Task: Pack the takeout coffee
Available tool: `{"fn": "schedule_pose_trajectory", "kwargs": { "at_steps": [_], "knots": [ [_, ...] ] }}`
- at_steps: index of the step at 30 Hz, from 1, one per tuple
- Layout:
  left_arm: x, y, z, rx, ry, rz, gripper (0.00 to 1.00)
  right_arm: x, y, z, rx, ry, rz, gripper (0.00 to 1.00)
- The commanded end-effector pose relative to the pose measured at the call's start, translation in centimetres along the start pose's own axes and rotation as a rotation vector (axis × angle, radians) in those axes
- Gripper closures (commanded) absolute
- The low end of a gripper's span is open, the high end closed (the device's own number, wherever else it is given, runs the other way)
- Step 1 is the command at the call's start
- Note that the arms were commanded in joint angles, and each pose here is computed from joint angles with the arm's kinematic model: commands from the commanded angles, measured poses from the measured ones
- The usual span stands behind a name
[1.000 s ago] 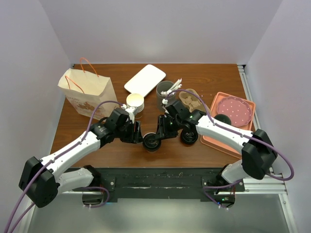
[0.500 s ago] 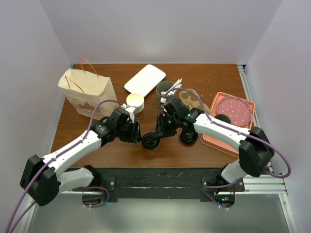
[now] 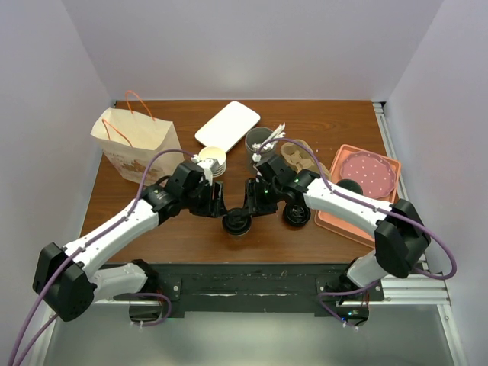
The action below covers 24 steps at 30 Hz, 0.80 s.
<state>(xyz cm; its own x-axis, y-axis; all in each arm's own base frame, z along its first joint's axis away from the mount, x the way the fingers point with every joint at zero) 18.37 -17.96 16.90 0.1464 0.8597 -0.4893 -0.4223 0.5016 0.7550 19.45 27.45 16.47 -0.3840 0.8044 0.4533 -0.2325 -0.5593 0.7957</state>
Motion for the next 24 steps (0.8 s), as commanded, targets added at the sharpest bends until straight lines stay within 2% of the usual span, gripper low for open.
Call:
{"fn": "schedule_pose_trajectory", "kwargs": {
  "at_steps": [1, 5, 12, 24],
  "knots": [
    [-2.2, 1.4, 1.9, -0.039, -0.03, -0.083, 0.39, 1.1, 1.0, 1.0, -0.041, 0.019, 0.042, 0.5],
    [-2.4, 1.1, 1.7, -0.022, -0.026, -0.109, 0.39, 1.6, 1.4, 1.5, -0.052, 0.021, 0.05, 0.46],
    [-2.0, -0.4, 0.5, 0.027, -0.014, -0.144, 0.42, 1.7, 1.8, 1.2, -0.055, 0.004, 0.06, 0.46],
    [-0.2, -2.3, -1.6, 0.09, 0.008, -0.115, 0.47, 0.7, 0.8, -1.4, -0.033, -0.077, 0.111, 0.45]
  ]
}}
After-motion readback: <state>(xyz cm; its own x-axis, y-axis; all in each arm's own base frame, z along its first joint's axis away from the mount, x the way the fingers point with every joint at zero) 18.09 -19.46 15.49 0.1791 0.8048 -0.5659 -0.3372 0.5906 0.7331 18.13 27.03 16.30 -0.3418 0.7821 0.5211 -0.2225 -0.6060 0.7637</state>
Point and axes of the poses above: each gripper's point midway between its finger pads, its own y axis back along the fingers, its own x axis along the line the jaws close on, z = x × y, the point moved 6 cm from there along y, back along the fingers, and after that the axes turned 10 degrees about y, right-handed, at the moved point
